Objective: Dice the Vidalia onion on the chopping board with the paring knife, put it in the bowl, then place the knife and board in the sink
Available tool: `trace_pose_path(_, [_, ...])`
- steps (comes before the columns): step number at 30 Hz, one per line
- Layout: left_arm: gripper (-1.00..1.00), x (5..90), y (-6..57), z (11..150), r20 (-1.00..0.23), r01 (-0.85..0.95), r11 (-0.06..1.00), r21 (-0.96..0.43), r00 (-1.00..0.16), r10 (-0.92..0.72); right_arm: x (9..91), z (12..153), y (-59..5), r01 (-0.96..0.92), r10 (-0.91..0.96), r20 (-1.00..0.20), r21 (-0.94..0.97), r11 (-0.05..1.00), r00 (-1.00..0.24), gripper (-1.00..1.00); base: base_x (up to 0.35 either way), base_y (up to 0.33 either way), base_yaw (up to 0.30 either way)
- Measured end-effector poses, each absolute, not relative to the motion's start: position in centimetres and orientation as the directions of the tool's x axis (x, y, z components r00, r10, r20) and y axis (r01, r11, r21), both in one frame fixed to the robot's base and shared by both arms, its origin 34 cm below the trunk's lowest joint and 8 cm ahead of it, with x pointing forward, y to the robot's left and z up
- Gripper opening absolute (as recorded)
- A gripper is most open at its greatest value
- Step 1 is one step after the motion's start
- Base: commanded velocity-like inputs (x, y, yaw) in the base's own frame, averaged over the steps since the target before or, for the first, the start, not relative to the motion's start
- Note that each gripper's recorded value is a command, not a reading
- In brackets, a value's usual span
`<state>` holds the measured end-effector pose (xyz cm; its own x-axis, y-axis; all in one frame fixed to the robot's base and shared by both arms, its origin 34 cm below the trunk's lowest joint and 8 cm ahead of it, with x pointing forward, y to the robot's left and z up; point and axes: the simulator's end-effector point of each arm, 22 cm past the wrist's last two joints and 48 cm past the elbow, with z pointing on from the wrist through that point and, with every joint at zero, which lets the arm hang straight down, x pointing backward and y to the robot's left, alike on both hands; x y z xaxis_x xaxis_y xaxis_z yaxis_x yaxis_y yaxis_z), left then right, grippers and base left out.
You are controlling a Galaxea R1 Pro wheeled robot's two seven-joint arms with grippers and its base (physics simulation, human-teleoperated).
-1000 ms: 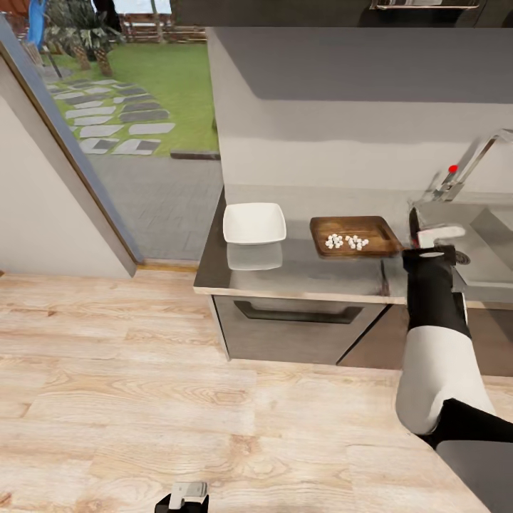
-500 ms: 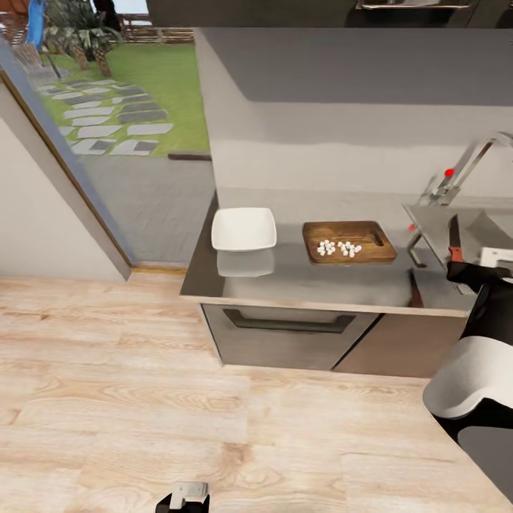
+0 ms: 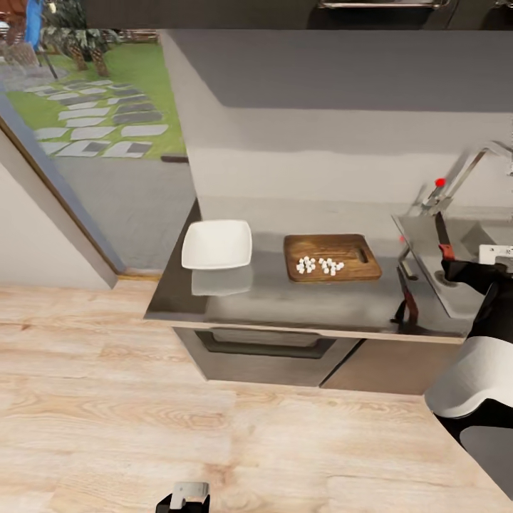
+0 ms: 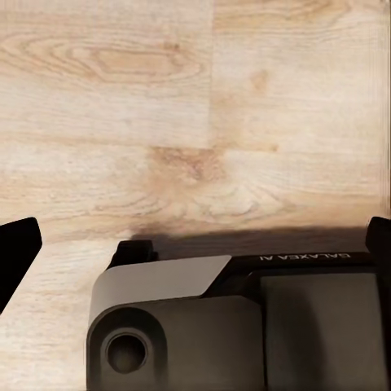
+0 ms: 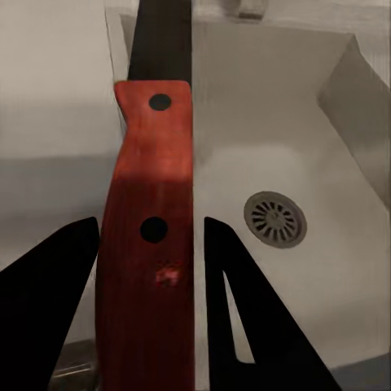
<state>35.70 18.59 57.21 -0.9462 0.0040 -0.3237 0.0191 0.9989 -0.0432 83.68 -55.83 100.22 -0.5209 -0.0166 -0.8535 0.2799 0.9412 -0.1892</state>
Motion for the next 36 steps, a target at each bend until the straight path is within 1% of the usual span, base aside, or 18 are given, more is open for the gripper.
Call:
trace_pose_path(6, [1.0,35.7,18.6,57.2,-0.323,0.019,0.999,-0.043,-0.946,0.004,83.3,99.3,-55.4,0.232,-0.058,-0.82,-0.229,0.945,-0.569,-1.0,0.033,-0.308,0.0])
trace_pose_path(19, [1.0,35.7,18.9,57.2,-0.323,0.018,0.999,-0.038,-0.946,0.004,83.5,98.2,-54.3,0.197,-0.071,-0.802,-0.23,0.953,-0.594,-1.0,0.004,-0.311,0.0])
trace_pose_path(25, [1.0,35.7,19.0,57.2,-0.324,0.017,0.999,-0.036,-0.946,0.005,83.5,96.3,-53.3,0.171,-0.06,-0.781,-0.211,0.962,-0.622,-1.0,0.154,-0.211,0.0])
trace_pose_path(28, [1.0,35.7,19.0,57.2,-0.324,0.017,0.999,-0.036,-0.946,0.005,83.2,94.3,-52.4,0.143,-0.064,-0.752,-0.207,0.968,-0.657,-1.0,0.187,-0.192,0.0])
trace_pose_path(31, [1.0,35.7,19.0,57.2,-0.324,0.016,0.999,-0.035,-0.946,0.004,83.0,91.6,-50.9,0.105,-0.058,-0.718,-0.181,0.978,-0.694,-1.0,0.049,-0.05,0.0])
trace_pose_path(36, [1.0,35.7,19.1,57.2,-0.324,0.016,0.999,-0.034,-0.946,0.004,83.3,90.1,-49.6,0.06,-0.081,-0.712,-0.171,0.983,-0.698,-1.0,0.006,-0.006,0.0])
